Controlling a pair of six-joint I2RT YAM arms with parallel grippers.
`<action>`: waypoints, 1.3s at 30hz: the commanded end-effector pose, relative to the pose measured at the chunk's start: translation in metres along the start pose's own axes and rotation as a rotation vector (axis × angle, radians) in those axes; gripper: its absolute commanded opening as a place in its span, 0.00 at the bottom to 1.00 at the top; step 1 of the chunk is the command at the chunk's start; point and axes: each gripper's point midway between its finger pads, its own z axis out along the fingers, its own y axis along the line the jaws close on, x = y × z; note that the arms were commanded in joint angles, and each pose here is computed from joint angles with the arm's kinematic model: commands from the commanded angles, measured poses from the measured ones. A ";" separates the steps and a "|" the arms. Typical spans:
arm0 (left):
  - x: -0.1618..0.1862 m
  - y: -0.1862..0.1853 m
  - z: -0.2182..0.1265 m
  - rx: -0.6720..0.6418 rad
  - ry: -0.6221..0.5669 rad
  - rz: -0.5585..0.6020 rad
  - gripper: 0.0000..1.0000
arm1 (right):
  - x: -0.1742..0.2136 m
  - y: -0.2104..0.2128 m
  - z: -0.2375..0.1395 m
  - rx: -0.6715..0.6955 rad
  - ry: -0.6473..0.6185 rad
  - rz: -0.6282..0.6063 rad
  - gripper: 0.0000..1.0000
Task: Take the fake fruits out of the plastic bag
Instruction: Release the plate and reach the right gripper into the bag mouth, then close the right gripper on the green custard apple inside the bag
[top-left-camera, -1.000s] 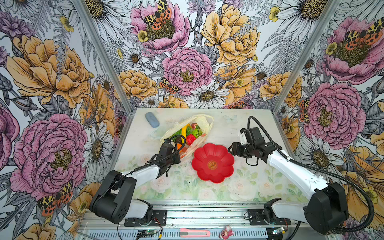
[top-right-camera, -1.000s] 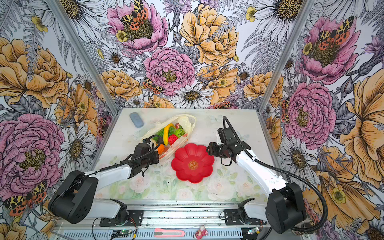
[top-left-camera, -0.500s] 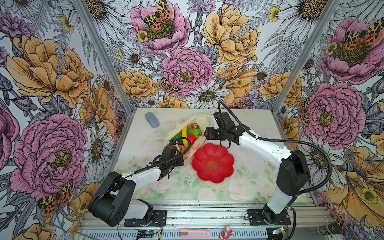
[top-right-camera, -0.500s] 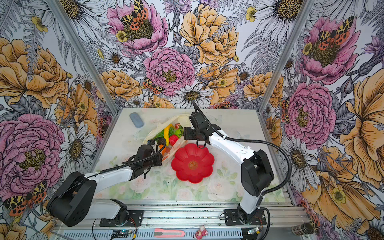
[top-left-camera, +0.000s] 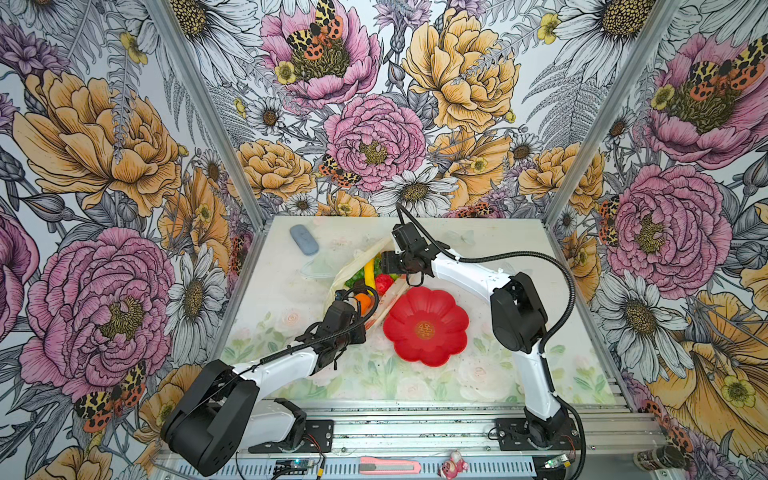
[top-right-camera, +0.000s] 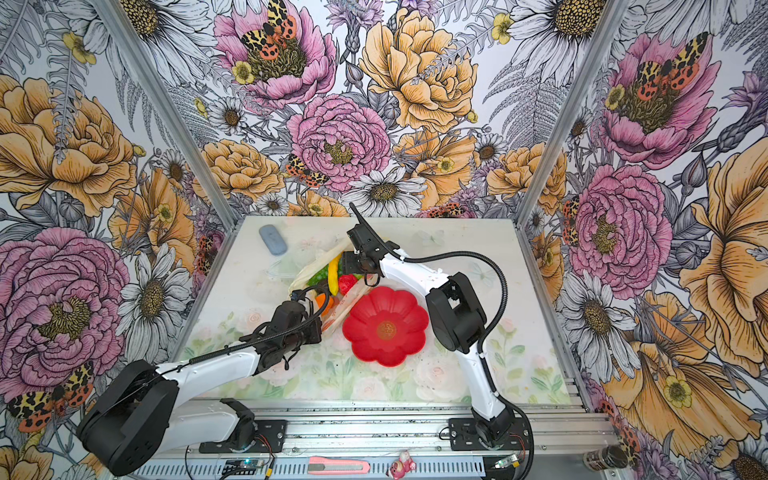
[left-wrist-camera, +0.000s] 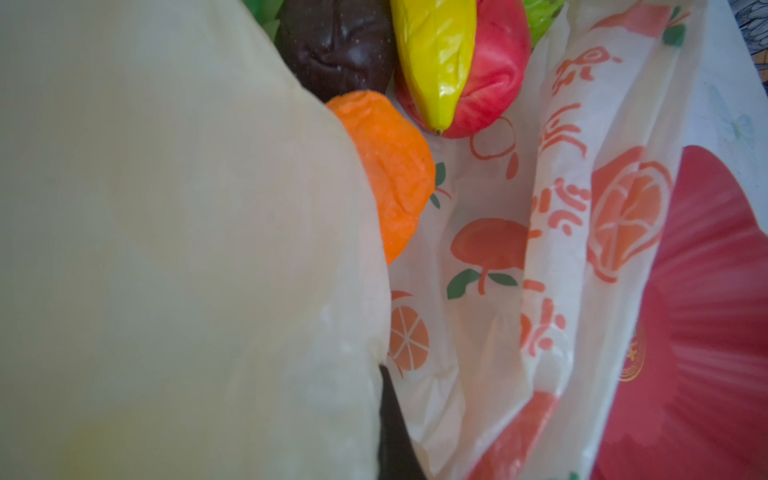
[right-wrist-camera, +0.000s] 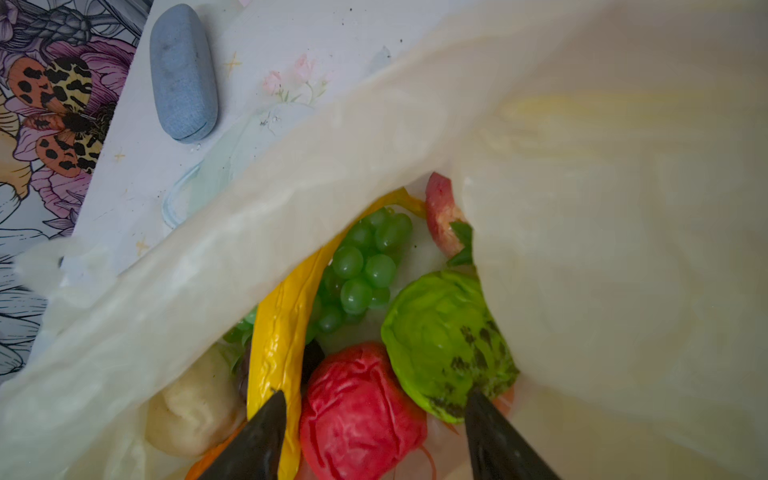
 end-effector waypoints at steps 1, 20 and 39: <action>0.006 0.007 -0.004 -0.042 -0.009 -0.027 0.00 | -0.006 -0.002 0.009 0.006 -0.013 -0.011 0.69; 0.006 -0.001 0.012 -0.024 0.019 0.010 0.00 | 0.004 -0.024 0.043 0.076 0.016 -0.011 0.79; 0.002 0.002 0.009 -0.037 0.011 0.017 0.00 | -0.006 -0.039 0.052 0.112 0.002 0.006 0.73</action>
